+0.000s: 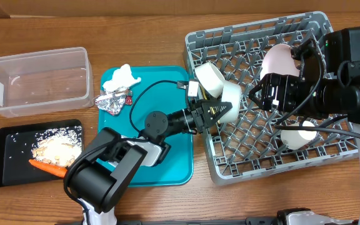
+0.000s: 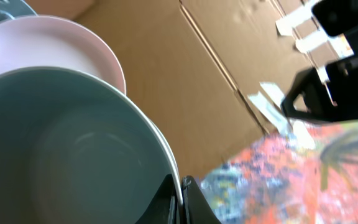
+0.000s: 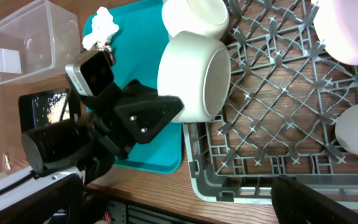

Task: Sort waste into correct bins and load items into the dishwasher rack
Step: 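Carry the second bowl over the tray into the dish rack, then lower the bowl into the rack beside the first bowl and release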

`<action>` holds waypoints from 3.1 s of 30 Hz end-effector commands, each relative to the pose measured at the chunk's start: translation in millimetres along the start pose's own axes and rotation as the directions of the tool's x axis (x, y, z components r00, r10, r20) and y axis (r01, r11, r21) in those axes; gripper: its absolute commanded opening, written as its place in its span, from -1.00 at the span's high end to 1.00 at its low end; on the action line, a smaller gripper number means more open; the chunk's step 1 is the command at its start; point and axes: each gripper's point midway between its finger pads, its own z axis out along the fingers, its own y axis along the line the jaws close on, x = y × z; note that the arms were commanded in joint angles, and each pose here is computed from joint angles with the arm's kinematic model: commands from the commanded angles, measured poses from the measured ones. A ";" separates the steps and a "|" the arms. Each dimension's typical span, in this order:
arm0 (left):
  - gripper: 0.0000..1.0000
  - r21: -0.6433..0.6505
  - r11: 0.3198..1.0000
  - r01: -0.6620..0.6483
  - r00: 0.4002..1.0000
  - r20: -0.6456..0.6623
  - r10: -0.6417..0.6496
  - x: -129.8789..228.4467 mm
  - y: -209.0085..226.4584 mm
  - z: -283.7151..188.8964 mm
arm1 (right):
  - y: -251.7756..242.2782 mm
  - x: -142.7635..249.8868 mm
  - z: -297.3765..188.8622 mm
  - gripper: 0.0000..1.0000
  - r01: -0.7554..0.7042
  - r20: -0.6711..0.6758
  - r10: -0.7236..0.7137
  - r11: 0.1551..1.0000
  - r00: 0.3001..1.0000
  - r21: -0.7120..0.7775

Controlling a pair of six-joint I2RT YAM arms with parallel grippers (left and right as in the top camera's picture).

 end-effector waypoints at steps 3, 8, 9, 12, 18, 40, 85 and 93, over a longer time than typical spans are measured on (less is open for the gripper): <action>0.92 -0.100 0.988 0.114 0.985 0.142 -0.100 -6.6 22.1 6.4 | 2.8 -0.2 -1.3 -1.00 0.002 0.004 -0.002 1.000 1.000 -0.009; 0.91 -0.173 0.948 0.267 0.950 0.212 -0.229 -1.6 42.8 7.5 | 2.7 -0.2 -1.3 -1.00 0.002 0.004 -0.002 1.000 1.000 -0.009; 0.91 -0.181 0.945 0.271 0.949 0.216 -0.231 -0.4 44.4 7.7 | 2.8 -0.2 -1.3 -1.00 0.002 0.004 -0.002 1.000 1.000 -0.009; 0.92 -0.187 0.943 0.276 0.948 0.216 -0.234 1.6 45.6 8.4 | 2.8 -0.2 -1.3 -1.00 0.002 0.004 -0.002 1.000 1.000 -0.009; 0.91 -0.184 0.937 0.296 0.940 0.228 -0.252 1.3 45.8 8.7 | 2.8 -0.2 -1.3 -1.00 0.002 0.004 -0.002 1.000 1.000 -0.009; 0.92 -0.145 0.922 0.359 0.926 0.179 -0.332 22.4 31.4 20.7 | 2.7 -0.2 -1.1 -1.00 0.003 0.004 -0.003 1.000 1.000 -0.009; -1.00 -0.121 0.855 0.504 0.862 0.005 -0.507 20.6 12.1 7.3 | 2.7 -0.2 -1.3 -1.00 0.003 0.004 -0.003 1.000 1.000 -0.008; -1.00 -0.286 0.879 0.382 0.920 0.031 -0.390 -0.9 17.3 -15.0 | 2.6 -0.4 -1.2 -1.00 0.003 0.004 -0.003 1.000 1.000 -0.008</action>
